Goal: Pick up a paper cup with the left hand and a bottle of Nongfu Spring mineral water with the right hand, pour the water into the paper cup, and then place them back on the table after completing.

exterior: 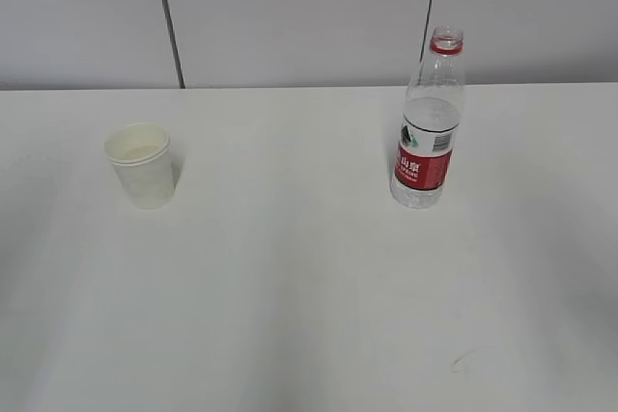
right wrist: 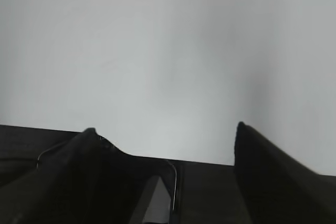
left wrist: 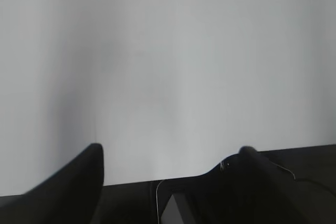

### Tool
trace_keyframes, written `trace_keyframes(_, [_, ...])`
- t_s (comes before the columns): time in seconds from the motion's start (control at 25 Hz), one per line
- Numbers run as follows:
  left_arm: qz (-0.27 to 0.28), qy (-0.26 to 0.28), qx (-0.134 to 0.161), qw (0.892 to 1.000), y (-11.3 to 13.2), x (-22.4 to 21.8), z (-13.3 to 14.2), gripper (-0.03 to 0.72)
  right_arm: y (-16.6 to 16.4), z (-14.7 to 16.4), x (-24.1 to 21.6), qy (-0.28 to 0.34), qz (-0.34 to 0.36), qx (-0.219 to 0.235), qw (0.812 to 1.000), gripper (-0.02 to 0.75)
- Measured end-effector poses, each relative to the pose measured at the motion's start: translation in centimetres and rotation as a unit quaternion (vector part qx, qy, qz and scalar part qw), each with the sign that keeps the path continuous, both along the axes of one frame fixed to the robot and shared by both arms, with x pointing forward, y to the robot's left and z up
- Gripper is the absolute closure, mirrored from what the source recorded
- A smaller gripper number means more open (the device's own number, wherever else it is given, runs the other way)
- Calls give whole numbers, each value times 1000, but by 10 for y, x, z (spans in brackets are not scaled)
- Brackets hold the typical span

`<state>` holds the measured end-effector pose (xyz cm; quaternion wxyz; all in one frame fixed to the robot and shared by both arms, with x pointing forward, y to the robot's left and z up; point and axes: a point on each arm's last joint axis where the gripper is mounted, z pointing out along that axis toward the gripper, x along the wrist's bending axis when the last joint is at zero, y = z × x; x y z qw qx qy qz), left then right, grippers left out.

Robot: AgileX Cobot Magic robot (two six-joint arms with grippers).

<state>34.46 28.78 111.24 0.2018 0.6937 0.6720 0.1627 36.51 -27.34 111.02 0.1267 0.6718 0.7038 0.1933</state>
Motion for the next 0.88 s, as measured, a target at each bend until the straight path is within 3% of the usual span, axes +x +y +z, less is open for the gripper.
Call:
trace_keyframes(0.32, [-15,-51,0,999,4,-35,-1,207,-15,6,-66,-128,-3,8,992,150])
trace_keyframes(0.6, [-31,-157,1,987,9,-71,3,207,-24,-16,-108,-216,-3,15,976,150])
trace_keyframes(0.76, [-41,-191,1,981,11,-88,-10,207,-27,-34,-123,-244,-4,15,970,150])
trace_keyframes(0.88, [-50,-213,-15,976,9,-103,-24,207,-28,-47,-128,-251,-5,16,968,150])
